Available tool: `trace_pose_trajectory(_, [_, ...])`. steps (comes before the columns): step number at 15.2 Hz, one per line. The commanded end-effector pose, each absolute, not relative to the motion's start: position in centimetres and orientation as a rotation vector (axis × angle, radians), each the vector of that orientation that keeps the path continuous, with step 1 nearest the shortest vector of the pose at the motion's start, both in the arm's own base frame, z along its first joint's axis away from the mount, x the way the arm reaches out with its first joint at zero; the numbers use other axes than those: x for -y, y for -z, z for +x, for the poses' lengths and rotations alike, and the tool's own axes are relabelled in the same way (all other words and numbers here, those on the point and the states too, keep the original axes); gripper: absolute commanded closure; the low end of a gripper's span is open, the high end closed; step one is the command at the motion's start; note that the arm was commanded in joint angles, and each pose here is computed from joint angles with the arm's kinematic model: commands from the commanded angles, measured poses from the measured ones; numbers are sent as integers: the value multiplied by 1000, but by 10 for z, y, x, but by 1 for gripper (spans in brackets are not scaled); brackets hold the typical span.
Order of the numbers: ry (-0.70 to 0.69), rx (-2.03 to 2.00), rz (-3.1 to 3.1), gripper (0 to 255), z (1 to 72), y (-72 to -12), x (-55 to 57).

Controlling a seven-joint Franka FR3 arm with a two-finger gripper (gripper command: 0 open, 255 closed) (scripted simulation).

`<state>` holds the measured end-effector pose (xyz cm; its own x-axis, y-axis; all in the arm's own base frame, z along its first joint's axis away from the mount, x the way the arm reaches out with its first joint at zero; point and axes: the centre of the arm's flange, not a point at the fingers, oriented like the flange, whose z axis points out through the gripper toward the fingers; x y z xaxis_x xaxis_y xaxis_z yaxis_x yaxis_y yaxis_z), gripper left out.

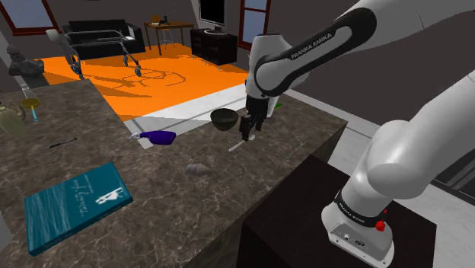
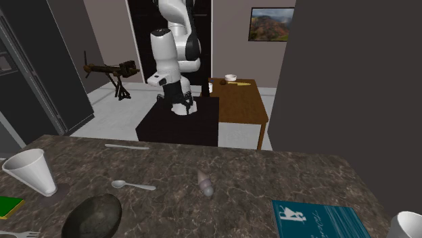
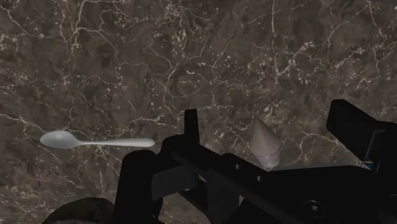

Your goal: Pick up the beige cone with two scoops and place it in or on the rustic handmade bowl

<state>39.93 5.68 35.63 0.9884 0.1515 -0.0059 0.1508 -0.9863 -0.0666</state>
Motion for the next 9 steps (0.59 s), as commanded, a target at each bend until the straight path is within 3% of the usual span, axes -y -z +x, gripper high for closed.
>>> trace_pose_trajectory(1, [11, 260, -3063, 0, 413, -335, -68])
trace_pose_trajectory(9, [104, 362, -3048, 0, 464, -259, -111])
